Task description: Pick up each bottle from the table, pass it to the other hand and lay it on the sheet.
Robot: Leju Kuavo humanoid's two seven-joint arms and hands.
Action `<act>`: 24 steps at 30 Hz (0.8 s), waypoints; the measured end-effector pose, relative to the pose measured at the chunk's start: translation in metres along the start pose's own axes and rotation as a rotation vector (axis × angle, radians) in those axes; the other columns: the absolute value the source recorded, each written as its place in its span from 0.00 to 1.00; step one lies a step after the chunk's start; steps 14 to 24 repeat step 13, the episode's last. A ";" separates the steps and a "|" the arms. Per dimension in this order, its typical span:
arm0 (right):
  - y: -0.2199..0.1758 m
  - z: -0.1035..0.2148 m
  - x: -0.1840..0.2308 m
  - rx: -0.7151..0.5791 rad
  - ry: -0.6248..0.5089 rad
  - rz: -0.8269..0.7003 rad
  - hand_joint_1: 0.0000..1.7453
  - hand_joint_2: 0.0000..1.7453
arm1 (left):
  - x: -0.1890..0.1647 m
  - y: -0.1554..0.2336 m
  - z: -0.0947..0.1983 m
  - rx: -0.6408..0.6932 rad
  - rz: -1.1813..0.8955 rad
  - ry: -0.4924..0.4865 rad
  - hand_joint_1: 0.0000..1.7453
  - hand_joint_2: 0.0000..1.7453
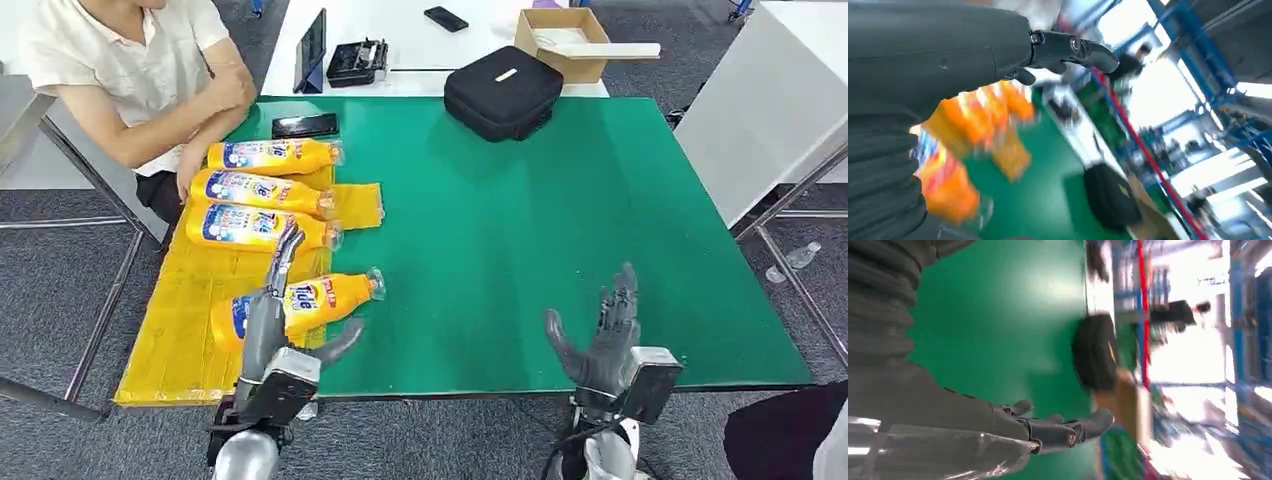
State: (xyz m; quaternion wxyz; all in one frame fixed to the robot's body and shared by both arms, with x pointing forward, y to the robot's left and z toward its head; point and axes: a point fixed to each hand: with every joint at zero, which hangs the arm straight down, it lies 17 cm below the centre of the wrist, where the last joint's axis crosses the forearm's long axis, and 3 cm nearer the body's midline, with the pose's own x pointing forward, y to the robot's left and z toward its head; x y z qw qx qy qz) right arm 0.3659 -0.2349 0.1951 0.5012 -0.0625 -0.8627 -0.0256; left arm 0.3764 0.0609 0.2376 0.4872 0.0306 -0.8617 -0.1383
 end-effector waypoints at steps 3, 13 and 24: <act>-0.001 -0.008 0.035 -0.030 -0.092 0.141 0.00 1.00 | -0.001 0.010 0.008 0.031 0.132 0.039 0.00 1.00; -0.011 -0.012 0.053 -0.143 -0.069 0.255 0.00 1.00 | -0.022 0.050 0.037 0.196 0.283 0.199 0.00 1.00; -0.011 -0.012 0.053 -0.143 -0.069 0.255 0.00 1.00 | -0.022 0.050 0.037 0.196 0.283 0.199 0.00 1.00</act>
